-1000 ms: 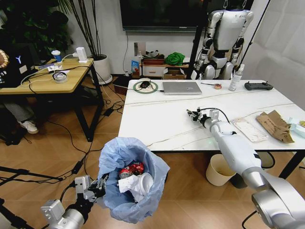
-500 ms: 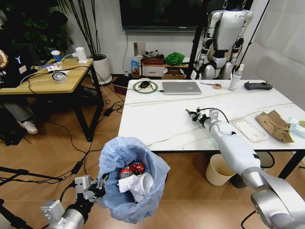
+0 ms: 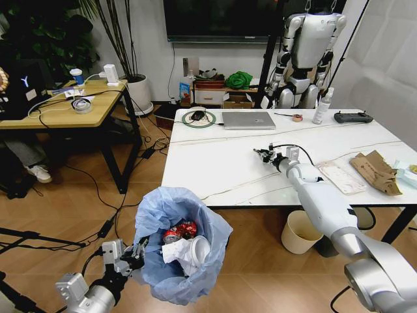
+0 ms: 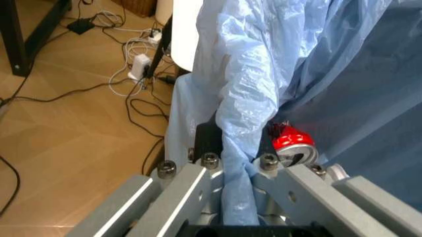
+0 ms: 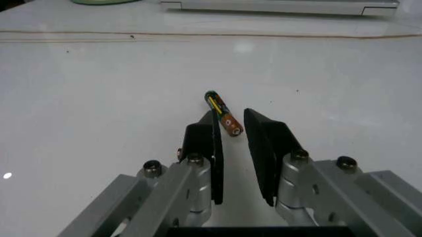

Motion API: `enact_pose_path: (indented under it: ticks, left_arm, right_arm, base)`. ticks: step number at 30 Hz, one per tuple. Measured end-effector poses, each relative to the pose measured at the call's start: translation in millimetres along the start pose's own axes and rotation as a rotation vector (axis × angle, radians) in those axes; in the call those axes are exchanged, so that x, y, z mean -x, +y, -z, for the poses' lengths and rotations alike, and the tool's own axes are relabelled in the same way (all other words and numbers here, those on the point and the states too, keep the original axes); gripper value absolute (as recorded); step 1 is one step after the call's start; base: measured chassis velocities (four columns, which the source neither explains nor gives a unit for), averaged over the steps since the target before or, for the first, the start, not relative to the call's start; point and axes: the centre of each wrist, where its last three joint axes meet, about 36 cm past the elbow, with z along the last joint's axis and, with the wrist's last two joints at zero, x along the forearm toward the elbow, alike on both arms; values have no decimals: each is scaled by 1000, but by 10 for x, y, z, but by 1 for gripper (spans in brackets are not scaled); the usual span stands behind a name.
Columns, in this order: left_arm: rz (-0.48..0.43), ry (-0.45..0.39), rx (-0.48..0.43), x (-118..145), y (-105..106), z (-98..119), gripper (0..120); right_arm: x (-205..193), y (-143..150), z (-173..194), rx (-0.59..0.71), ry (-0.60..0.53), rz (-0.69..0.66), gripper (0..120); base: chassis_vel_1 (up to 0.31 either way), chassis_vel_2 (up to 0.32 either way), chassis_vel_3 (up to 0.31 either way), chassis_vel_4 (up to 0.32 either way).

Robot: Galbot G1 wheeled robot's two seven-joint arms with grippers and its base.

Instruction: Pick up the trash bin and place the trash from the table into it.

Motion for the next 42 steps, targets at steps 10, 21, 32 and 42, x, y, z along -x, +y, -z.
enact_pose_path:
  ticks: [10, 21, 32, 42]
  left_arm:
    - [0, 1, -1, 1, 0, -2, 0]
    - [1, 1, -1, 9, 9, 1, 0]
    - [3, 1, -1, 3, 11, 2, 0]
    - [2, 1, -3, 0, 4, -2, 0]
  right_arm:
    - [16, 6, -26, -7, -2, -40, 46]
    - [42, 37, -25, -11, -2, -40, 85]
    - [87, 83, -32, -32, 5, -40, 100]
    - [95, 97, -54, -53, 15, -42, 85]
  base:
    - [0, 0, 0, 0]
    - [0, 0, 0, 0]
    - [0, 0, 0, 0]
    - [0, 0, 0, 0]
